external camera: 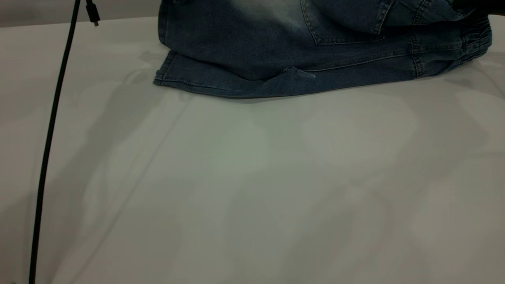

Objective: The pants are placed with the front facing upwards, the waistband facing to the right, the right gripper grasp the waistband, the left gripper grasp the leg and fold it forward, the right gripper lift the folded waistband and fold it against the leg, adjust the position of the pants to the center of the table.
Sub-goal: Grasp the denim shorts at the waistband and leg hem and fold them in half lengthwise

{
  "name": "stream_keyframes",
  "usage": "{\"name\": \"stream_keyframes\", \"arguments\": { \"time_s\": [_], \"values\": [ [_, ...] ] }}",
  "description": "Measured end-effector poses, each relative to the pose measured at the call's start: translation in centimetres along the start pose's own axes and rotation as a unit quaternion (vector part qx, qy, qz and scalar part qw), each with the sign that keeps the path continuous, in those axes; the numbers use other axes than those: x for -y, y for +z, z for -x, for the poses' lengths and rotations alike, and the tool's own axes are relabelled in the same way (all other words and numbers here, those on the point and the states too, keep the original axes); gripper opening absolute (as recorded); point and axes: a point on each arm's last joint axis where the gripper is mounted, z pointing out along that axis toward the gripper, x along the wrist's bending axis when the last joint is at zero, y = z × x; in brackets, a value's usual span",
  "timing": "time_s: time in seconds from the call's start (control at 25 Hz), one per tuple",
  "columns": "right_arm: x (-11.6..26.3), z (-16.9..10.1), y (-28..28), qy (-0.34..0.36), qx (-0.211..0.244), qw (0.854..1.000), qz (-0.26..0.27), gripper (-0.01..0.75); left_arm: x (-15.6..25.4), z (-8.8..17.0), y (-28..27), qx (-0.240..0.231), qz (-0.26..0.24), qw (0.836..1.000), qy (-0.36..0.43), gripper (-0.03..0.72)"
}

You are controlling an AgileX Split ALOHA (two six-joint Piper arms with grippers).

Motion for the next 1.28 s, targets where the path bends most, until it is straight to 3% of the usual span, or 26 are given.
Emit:
{"name": "stream_keyframes", "arguments": {
  "time_s": [0.32, 0.72, 0.84, 1.16, 1.28],
  "values": [
    [0.0, 0.0, 0.0, 0.000, 0.001, 1.000, 0.000, 0.037, 0.1, 0.1, 0.0, 0.004, -0.006, 1.000, -0.002, 0.386],
    [0.0, 0.1, 0.0, -0.002, 0.002, 1.000, -0.001, 0.073, 0.5, 0.3, 0.0, 0.016, -0.027, 1.000, -0.002, 0.414],
    [0.0, 0.1, 0.0, -0.006, 0.003, 1.000, -0.002, 0.171, 0.5, 0.3, 0.0, 0.017, -0.029, 0.999, -0.002, 0.414],
    [-0.9, 0.5, -1.0, 0.001, 0.009, 1.000, 0.019, 0.551, 0.7, 0.4, 0.0, 0.022, -0.039, 0.999, -0.003, 0.414],
    [-1.2, 1.4, -1.9, 0.014, 0.008, 1.000, 0.024, 0.612, 0.7, 0.4, 0.0, 0.022, -0.039, 0.999, -0.003, 0.415]
  ]
}}
